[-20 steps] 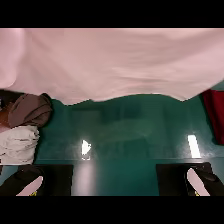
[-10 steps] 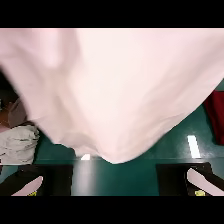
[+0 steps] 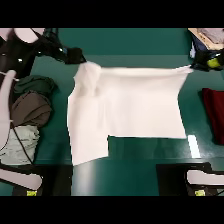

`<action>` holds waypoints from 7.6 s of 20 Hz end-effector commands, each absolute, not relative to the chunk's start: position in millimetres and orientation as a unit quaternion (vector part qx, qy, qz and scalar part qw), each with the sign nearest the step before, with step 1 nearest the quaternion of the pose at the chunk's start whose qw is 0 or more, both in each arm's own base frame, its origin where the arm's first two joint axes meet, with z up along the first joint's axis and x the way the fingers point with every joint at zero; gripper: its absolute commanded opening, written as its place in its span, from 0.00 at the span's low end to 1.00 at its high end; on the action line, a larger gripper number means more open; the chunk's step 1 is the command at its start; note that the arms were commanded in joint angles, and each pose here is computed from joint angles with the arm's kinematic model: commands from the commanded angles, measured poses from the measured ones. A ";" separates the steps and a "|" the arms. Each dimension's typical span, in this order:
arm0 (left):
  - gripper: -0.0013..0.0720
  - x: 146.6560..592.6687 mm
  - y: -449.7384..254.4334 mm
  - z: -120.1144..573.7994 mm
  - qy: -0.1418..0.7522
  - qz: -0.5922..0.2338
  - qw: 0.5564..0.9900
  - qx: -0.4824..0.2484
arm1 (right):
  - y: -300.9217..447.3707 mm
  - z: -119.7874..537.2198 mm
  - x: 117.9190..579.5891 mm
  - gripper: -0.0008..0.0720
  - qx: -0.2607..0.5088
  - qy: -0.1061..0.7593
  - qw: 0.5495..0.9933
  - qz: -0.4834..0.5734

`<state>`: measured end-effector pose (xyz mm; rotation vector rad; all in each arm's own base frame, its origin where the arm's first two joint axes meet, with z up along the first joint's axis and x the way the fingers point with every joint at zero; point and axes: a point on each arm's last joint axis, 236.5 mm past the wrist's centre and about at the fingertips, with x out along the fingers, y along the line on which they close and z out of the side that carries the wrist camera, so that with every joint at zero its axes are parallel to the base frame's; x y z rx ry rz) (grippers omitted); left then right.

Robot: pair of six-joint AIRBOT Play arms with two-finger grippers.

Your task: Fold the shirts.

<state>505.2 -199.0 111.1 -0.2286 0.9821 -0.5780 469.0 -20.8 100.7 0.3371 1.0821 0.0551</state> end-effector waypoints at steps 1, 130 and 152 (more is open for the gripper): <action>0.87 507.7 -193.3 77.9 0.502 -0.264 0.815 -0.115 | -6.9 69.4 487.9 0.49 0.163 0.518 0.839 0.034; 0.06 531.4 -47.4 65.5 0.448 -0.183 0.870 -0.092 | -50.1 43.1 544.6 0.02 0.091 0.528 0.843 -0.047; 0.84 431.4 -34.6 0.5 0.634 -0.155 0.749 -0.116 | -19.2 24.9 475.7 0.51 0.079 0.653 0.753 0.012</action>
